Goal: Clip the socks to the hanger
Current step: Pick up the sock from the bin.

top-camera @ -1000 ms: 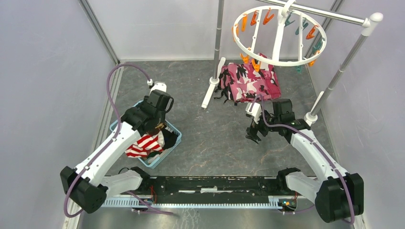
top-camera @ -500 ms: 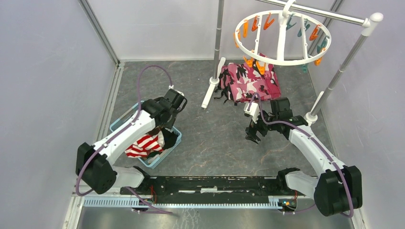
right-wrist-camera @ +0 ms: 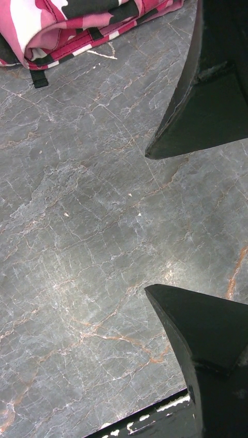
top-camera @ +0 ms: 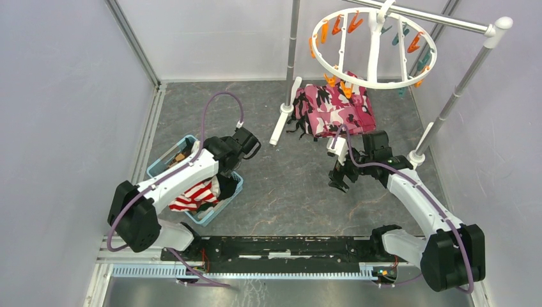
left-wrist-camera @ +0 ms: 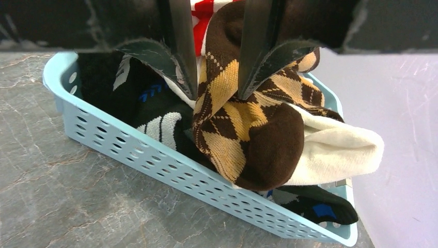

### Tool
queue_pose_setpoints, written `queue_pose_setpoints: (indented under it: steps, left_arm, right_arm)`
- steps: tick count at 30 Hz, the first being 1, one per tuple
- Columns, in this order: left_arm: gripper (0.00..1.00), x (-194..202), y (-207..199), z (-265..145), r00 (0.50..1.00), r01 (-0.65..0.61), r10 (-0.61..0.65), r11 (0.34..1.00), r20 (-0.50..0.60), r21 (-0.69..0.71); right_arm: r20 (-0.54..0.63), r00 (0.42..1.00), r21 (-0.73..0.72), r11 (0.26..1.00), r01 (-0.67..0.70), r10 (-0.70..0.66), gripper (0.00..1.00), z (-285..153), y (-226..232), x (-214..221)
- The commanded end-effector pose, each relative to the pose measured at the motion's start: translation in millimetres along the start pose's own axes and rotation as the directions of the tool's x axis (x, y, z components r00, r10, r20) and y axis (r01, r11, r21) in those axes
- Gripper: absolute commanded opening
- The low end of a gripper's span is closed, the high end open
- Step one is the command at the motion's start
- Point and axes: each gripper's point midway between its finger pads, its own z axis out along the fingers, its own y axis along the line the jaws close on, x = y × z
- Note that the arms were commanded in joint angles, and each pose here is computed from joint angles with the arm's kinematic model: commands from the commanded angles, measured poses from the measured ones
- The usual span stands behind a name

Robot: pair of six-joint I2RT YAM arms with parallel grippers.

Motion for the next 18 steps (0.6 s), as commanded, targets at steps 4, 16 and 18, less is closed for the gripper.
queue_pose_setpoints:
  steps: [4,16,18]
  left_arm:
    - [0.42,2.7,4.9,5.5,0.996,-0.082,0.082,0.996,-0.019,-0.039]
    - [0.02,-7.8,22.0,-11.3,0.999,-0.034,0.037,0.994,0.033,-0.104]
    - [0.02,-18.2,16.8,-26.5,0.996,-0.007,0.012,0.999,0.09,-0.049]
  right_arm:
    - [0.054,0.997,0.022,0.998,0.056,-0.057,0.98,-6.7,-4.1,-17.8]
    - [0.074,0.995,0.007,0.998,0.064,-0.064,0.98,-9.2,0.5,-22.6]
    - [0.075,0.995,0.007,0.998,0.066,-0.066,0.98,-9.5,0.6,-22.8]
